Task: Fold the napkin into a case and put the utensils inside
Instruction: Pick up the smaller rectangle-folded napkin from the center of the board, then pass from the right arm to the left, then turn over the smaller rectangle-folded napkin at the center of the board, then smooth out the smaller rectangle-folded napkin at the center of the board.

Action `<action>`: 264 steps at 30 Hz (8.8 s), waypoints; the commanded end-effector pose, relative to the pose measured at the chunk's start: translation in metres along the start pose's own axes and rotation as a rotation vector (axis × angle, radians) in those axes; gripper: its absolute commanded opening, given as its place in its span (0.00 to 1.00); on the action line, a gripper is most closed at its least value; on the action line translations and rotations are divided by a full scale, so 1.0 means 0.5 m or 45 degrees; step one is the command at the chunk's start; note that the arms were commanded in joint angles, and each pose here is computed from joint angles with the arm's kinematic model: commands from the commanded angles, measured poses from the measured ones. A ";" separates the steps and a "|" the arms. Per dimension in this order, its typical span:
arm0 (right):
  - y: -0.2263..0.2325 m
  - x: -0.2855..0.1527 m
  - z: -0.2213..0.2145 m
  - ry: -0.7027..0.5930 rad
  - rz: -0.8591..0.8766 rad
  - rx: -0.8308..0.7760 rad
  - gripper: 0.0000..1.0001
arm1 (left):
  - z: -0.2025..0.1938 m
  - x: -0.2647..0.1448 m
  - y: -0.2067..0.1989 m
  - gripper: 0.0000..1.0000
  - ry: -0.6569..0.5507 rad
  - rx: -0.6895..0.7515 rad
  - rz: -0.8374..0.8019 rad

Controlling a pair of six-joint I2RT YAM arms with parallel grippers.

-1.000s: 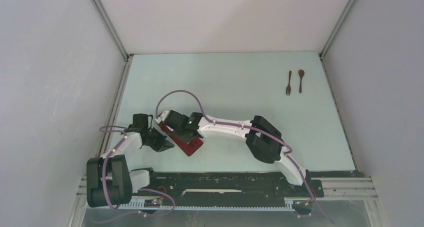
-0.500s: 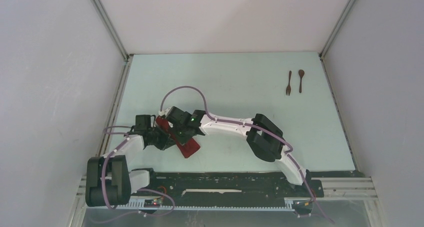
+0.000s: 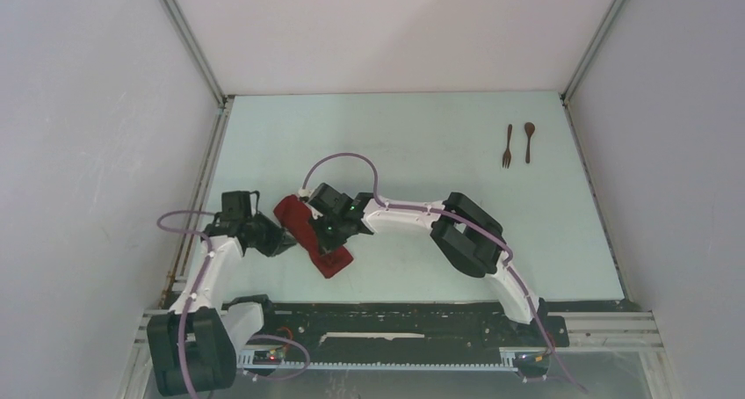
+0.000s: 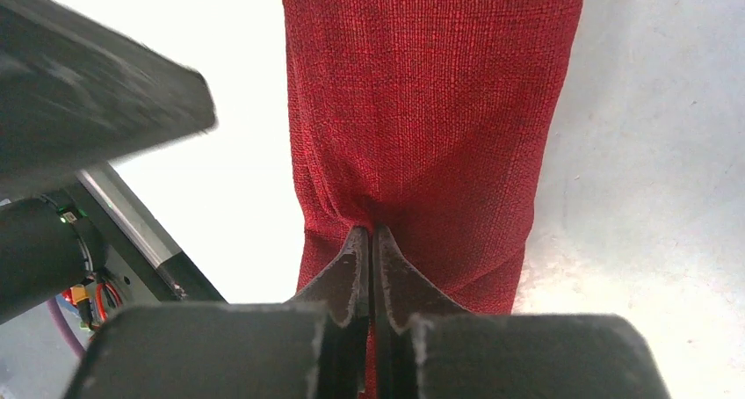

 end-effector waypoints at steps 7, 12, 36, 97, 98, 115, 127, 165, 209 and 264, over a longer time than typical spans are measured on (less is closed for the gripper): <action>0.008 -0.022 0.020 -0.074 -0.010 0.006 0.06 | 0.031 0.005 -0.132 0.03 0.225 0.162 -0.312; 0.025 -0.049 0.034 -0.082 -0.006 -0.014 0.16 | 0.045 0.084 -0.086 0.00 0.282 0.146 -0.108; 0.094 0.004 0.033 -0.257 -0.594 -0.876 0.80 | 0.079 0.125 0.002 0.00 0.290 0.007 0.037; -0.139 -0.304 -0.153 -0.279 0.826 0.096 0.00 | -0.298 -0.066 -0.160 0.80 0.201 2.568 -0.740; -0.139 -0.304 -0.154 -0.278 0.828 0.098 0.00 | -0.303 -0.063 -0.161 0.80 0.236 2.574 -0.749; -0.138 -0.301 -0.160 -0.273 0.823 0.097 0.00 | -0.327 -0.020 -0.176 0.79 0.725 2.515 -0.892; -0.137 -0.304 -0.159 -0.280 0.818 0.091 0.00 | -0.322 0.007 -0.156 0.69 0.795 2.496 -0.814; -0.374 -0.605 -0.270 -0.640 -0.173 0.813 0.66 | -0.304 -0.038 -0.411 0.00 0.802 1.344 -0.990; -0.299 -0.550 -0.280 -0.547 -0.153 0.687 0.63 | 0.144 0.026 -0.467 0.65 -0.289 0.750 -0.476; -0.290 -0.501 -0.236 -0.561 -0.009 0.618 0.82 | 0.171 0.239 -0.491 0.67 0.254 0.305 -1.067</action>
Point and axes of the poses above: each gripper's point midway between its finger pads, its own x axis out along the fingers, its own y axis along the line the jaws close on, z = x × y, the point moved 8 cm from there along -x, back along the fingers, and after that the axes turned 14 degrees about -x, right-handed, at the moved point
